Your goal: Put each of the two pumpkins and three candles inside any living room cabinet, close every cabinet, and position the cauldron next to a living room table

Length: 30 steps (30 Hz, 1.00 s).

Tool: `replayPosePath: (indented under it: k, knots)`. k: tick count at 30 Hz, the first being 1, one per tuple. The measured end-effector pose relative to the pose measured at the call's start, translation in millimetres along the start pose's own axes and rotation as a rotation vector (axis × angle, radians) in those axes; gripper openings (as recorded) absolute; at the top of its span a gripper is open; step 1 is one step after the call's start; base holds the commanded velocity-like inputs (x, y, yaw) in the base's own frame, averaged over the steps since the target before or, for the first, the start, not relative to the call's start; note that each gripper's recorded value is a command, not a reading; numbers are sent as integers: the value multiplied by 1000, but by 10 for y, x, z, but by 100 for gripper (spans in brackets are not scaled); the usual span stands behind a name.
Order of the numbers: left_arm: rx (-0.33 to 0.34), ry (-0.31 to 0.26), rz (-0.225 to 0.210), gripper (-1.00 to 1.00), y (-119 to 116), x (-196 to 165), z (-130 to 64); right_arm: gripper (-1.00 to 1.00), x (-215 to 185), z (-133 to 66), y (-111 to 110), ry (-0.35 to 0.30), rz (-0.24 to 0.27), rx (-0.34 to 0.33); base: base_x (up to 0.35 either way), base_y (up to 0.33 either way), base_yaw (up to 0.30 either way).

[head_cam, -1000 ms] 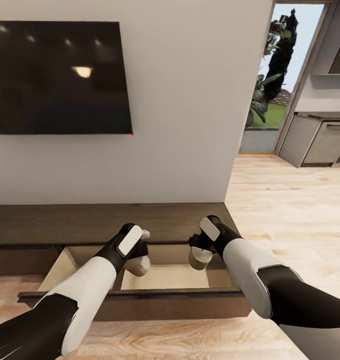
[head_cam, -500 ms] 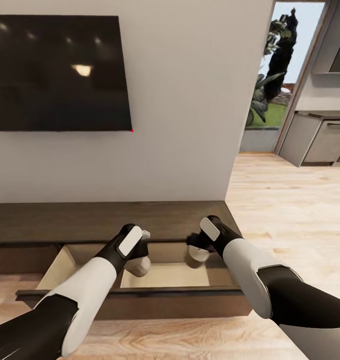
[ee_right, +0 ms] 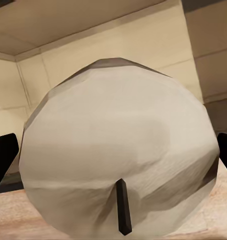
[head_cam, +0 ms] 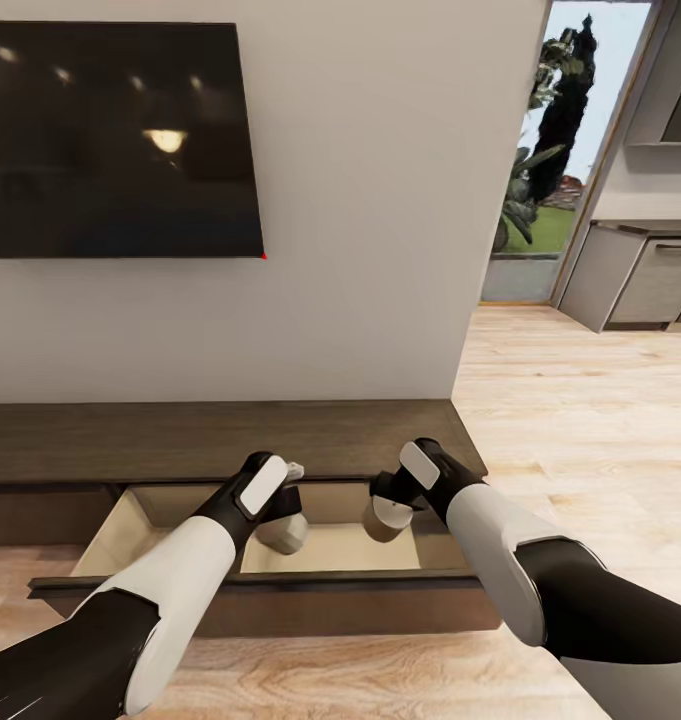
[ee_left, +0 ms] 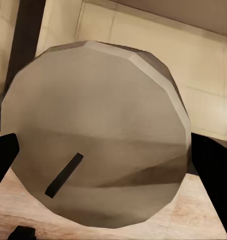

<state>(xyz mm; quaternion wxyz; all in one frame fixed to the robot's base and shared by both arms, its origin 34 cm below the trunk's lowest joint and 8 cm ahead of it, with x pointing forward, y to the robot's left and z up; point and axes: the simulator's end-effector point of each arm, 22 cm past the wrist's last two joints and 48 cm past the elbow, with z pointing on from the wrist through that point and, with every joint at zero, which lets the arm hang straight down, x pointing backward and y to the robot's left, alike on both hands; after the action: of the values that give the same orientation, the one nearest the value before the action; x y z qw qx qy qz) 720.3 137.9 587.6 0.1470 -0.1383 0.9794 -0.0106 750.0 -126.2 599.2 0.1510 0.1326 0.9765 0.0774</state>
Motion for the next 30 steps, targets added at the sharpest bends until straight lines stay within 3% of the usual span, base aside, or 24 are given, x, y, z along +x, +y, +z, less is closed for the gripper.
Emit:
replayPosePath:
  k: [7,14,23,30]
  knots:
    - [10,3,2,-100,-19,15,12,-100,2,1,-1,0,-1,1,280,0,0]
    - [11,3,2,-100,-20,14,13,-100,34,22,-17,5,0,3,61,0,0]
    - [11,4,2,-100,-1,96,179,-100,153,216,-102,7,-16,21,1,0,0]
    - [9,7,2,-100,21,175,319,-100,198,449,-266,-50,9,60,0,0,0]
